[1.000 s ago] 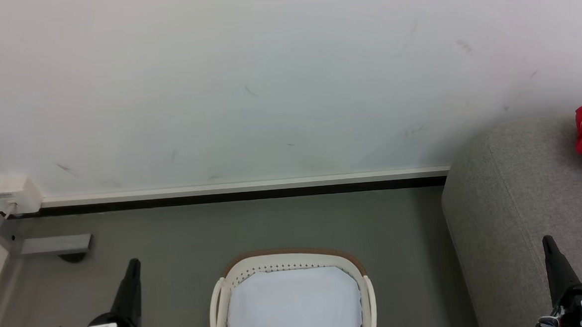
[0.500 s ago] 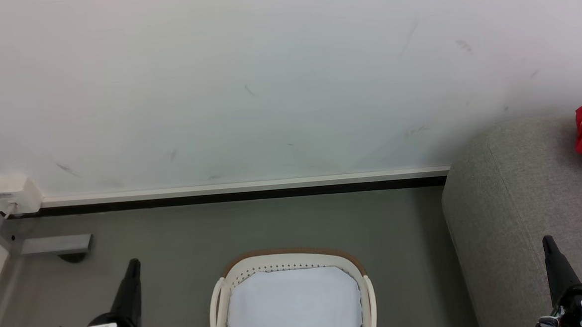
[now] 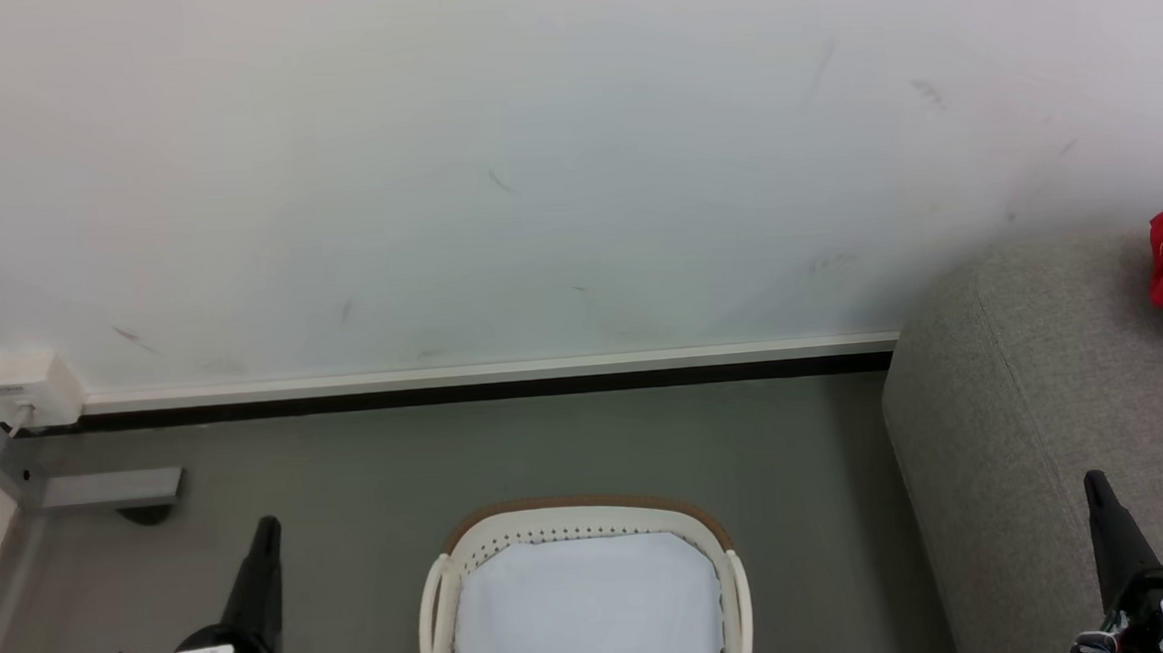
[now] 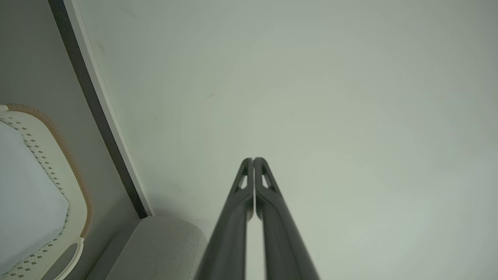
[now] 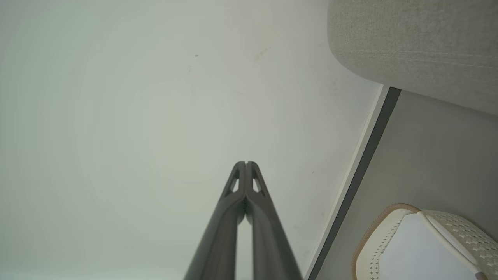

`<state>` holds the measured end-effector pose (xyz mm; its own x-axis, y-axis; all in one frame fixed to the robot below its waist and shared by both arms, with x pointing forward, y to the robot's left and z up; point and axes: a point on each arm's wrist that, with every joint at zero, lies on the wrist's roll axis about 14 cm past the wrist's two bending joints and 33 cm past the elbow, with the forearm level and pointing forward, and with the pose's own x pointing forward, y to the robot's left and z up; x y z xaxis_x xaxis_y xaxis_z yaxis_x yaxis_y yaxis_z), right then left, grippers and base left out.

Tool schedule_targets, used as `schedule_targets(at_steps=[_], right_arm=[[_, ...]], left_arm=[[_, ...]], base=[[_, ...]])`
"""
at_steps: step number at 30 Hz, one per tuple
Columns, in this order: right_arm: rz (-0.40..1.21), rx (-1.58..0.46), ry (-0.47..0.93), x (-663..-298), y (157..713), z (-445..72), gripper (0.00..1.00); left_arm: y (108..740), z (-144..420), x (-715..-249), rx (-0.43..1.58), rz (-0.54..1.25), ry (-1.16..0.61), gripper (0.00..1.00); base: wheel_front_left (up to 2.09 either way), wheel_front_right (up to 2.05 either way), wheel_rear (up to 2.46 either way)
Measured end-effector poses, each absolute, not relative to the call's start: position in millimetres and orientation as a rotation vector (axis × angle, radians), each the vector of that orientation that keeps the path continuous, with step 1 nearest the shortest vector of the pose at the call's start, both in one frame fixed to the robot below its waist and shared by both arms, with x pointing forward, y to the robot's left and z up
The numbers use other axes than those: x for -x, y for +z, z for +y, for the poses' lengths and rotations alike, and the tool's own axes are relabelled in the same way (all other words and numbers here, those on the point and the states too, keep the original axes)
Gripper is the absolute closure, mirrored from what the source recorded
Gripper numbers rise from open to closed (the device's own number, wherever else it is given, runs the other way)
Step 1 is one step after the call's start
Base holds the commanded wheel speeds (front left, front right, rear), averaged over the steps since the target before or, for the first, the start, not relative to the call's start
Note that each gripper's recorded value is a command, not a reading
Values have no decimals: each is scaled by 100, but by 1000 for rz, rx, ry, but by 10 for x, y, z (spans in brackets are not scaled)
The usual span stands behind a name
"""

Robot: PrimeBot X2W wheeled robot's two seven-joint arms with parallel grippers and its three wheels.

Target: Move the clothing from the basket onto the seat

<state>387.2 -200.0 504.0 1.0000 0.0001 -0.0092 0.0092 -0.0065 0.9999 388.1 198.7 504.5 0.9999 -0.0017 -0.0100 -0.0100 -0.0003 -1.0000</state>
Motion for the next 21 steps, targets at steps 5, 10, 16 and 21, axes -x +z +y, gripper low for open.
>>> schedule_targets(at_steps=[5,10,16,21], right_arm=[[7,-1577,-7,-3872,5040,-2001,100],[7,-1577,-7,-3872,5040,-2001,100],[7,-1577,-7,-3872,5040,-2001,100],[7,-1577,-7,-3872,5040,-2000,100]], left_arm=[[5045,1987,-3881,1571,9,6,100],[5045,1987,-3881,1571,9,7,100],[5045,1987,-3881,1571,9,6,100],[5045,1987,-3881,1571,9,7,100]], base=[[0,0,0],[0,0,0],[0,0,0],[0,0,0]])
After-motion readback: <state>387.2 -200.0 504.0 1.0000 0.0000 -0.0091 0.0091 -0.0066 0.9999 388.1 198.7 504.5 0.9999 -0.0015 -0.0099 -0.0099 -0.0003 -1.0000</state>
